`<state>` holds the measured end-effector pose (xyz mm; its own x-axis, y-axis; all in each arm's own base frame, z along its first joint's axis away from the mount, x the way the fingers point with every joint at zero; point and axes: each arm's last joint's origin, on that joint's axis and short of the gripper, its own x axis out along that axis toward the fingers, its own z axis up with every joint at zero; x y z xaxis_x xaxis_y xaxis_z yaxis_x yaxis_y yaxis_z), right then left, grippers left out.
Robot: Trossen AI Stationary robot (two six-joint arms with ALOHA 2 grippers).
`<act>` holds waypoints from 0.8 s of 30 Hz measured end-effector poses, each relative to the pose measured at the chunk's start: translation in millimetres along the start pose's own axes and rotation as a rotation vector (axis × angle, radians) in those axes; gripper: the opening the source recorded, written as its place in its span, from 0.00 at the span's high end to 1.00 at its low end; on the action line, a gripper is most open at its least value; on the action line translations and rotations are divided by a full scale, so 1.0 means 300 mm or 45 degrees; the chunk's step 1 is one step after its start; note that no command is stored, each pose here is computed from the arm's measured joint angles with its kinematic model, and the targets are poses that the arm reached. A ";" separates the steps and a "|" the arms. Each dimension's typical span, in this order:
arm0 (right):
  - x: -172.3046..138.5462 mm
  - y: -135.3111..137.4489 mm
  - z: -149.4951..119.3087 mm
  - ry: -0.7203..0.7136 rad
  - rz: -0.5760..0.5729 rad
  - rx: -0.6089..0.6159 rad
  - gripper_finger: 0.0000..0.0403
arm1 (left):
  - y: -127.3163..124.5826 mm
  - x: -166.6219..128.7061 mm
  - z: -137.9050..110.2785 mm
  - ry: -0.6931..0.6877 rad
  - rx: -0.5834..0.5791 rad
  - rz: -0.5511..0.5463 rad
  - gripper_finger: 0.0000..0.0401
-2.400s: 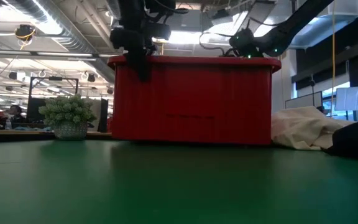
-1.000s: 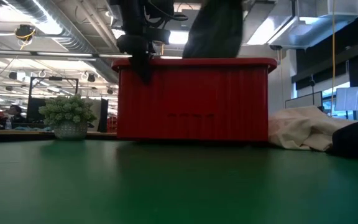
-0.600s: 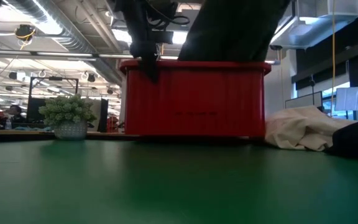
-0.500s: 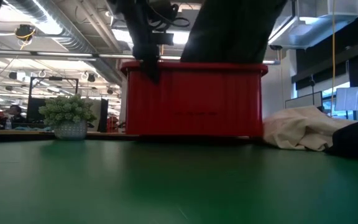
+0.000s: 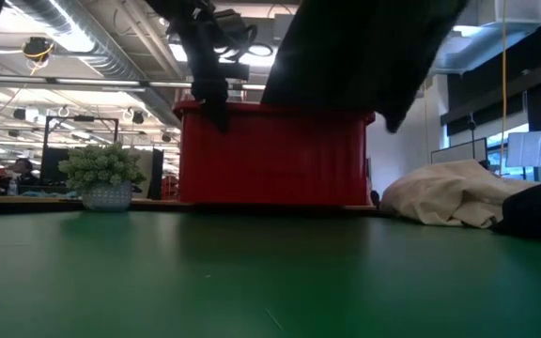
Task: Fold laundry
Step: Fold the green polo shirt
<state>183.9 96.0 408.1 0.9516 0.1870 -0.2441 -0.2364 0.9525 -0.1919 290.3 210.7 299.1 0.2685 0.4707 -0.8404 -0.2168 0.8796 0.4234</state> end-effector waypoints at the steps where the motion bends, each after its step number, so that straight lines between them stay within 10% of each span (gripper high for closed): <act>1: 0.016 0.009 -0.025 0.019 0.004 0.021 0.98 | 0.006 0.001 -0.005 0.003 0.014 -0.009 0.81; 14: 0.151 0.014 -0.316 0.220 0.072 0.353 0.98 | 0.046 0.010 -0.027 0.009 0.037 0.007 0.81; 24: 0.170 0.047 -0.468 0.437 0.507 0.614 0.98 | 0.058 0.012 -0.029 0.000 0.030 0.021 0.81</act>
<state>201.4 85.1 259.7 0.6768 0.5322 -0.5087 -0.3645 0.8426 0.3965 279.2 227.2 300.5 0.2652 0.4850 -0.8334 -0.1987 0.8732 0.4450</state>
